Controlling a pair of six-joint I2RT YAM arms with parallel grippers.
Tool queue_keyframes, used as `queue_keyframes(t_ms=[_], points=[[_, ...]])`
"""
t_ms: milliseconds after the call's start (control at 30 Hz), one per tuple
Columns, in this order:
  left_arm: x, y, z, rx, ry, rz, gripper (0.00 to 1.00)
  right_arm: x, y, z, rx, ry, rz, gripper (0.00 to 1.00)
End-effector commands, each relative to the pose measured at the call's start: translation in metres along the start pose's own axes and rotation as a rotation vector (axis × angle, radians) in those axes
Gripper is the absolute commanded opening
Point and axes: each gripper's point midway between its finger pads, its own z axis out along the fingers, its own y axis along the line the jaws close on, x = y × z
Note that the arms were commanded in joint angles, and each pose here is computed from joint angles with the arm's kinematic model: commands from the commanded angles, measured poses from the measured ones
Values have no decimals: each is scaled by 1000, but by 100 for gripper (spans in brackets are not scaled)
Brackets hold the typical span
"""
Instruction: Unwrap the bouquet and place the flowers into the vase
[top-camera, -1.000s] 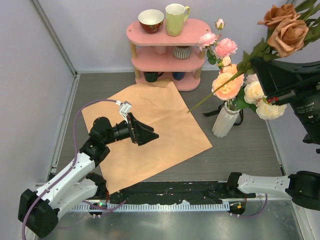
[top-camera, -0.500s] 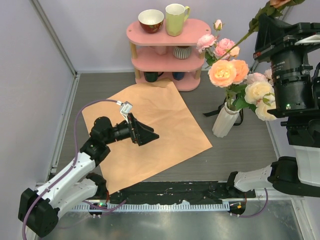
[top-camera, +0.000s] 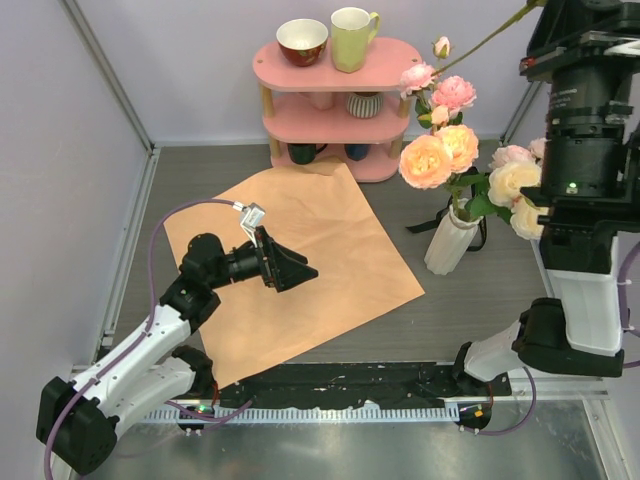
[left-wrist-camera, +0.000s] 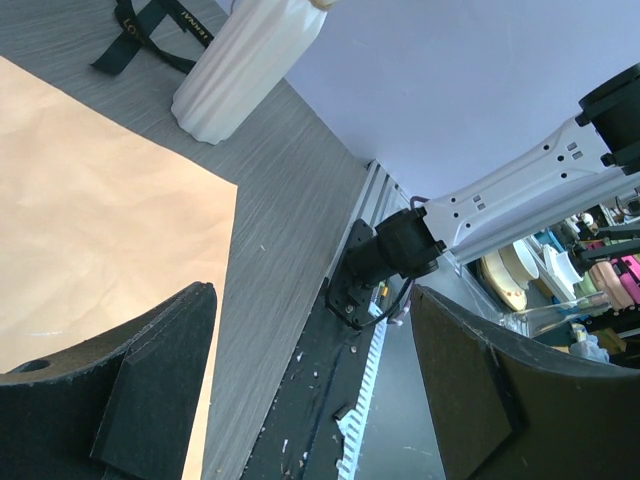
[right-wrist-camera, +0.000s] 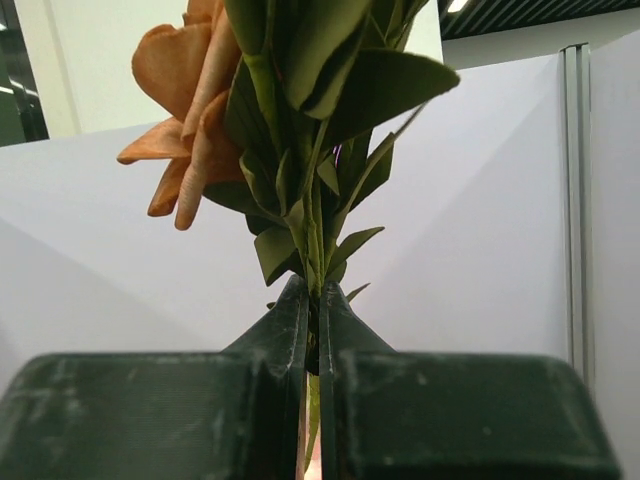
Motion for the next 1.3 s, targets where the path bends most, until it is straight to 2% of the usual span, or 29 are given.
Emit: queue_keyframes(t_ms=[0,133,300,333,367,433,700,733,767,933,1133,1267], points=[[-10,-7,0,17,-27,45,82,-8,-4,5,44,-52,-66,1],[-11,-9,-2,20,-29,48,82,-20,-20,3,78,-75,-76,1],[-11,-10,-3,21,-35,53,82,2,-43,-6,195,35,-237,1],[-11,-9,-2,22,-33,50,82,-7,-63,-14,218,32,-219,1],[-11,-9,-2,24,-31,47,82,10,-54,-17,206,50,-248,1],[-10,-8,0,31,-29,43,82,8,-76,-31,232,54,-233,1],[-10,-13,-2,48,-33,40,82,75,-86,-52,286,162,-377,1],[-10,-13,-2,47,-32,39,82,89,-95,-50,299,195,-460,1],[-9,-14,-3,49,-32,40,82,102,-99,-47,322,200,-422,1],[-10,-17,-5,50,-39,46,82,155,-125,-44,340,275,-445,1],[-8,-15,-4,46,-33,45,82,165,-126,-57,327,327,-383,1],[-6,-14,-2,48,-26,39,82,155,-127,-57,323,312,-368,1]])
